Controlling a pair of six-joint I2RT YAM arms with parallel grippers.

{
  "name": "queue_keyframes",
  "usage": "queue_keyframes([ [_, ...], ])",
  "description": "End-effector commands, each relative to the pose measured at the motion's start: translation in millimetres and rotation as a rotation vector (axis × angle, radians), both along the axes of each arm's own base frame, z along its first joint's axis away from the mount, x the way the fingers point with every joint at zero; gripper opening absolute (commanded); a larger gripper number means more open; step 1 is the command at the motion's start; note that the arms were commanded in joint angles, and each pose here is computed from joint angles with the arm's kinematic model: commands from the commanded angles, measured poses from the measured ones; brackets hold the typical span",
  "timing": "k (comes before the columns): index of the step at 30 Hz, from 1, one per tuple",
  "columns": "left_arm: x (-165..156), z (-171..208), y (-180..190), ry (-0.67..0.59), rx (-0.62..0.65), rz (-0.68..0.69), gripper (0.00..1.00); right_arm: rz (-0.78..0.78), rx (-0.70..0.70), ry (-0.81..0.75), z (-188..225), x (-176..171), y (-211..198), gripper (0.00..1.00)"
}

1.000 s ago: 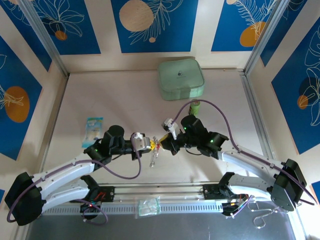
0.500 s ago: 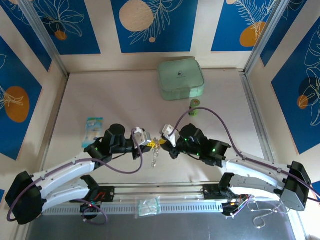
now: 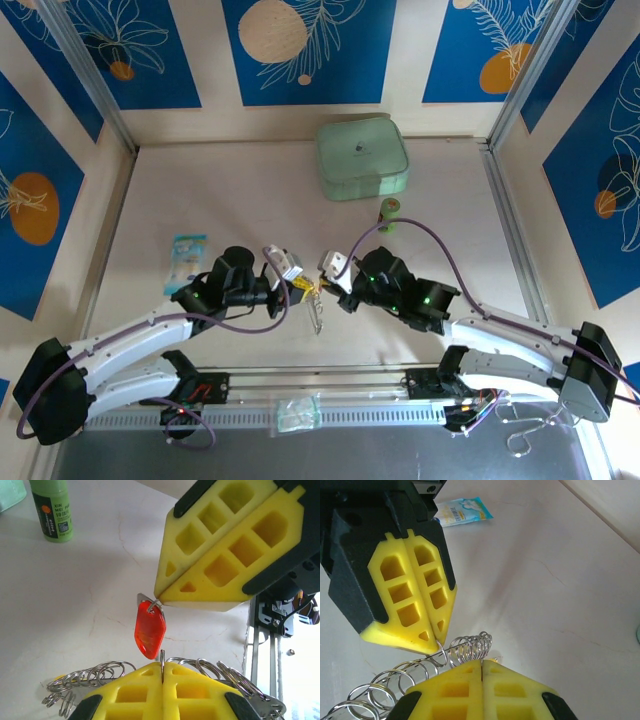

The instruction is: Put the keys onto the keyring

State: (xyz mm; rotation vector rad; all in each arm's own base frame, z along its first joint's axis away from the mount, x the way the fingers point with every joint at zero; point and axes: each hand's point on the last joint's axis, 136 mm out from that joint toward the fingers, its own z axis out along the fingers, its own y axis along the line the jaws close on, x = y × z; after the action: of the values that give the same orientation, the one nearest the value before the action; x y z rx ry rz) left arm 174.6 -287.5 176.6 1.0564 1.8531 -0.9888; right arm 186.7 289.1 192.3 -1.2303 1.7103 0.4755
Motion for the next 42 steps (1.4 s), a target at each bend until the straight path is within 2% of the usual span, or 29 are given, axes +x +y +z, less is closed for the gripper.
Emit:
queue_keyframes([
  [1,3,20,-7,0.016,-0.054,0.015,0.0,0.037,0.01,-0.019,9,-1,7,0.0],
  [28,11,28,-11,0.093,-0.094,0.074,0.0,0.089,-0.016,0.001,1,-15,15,0.0],
  [34,12,27,-10,0.104,-0.097,0.086,0.0,0.029,-0.038,-0.028,2,-6,8,0.0],
  [42,12,28,-10,0.102,-0.098,0.083,0.0,0.023,-0.026,-0.037,5,-6,10,0.0],
])
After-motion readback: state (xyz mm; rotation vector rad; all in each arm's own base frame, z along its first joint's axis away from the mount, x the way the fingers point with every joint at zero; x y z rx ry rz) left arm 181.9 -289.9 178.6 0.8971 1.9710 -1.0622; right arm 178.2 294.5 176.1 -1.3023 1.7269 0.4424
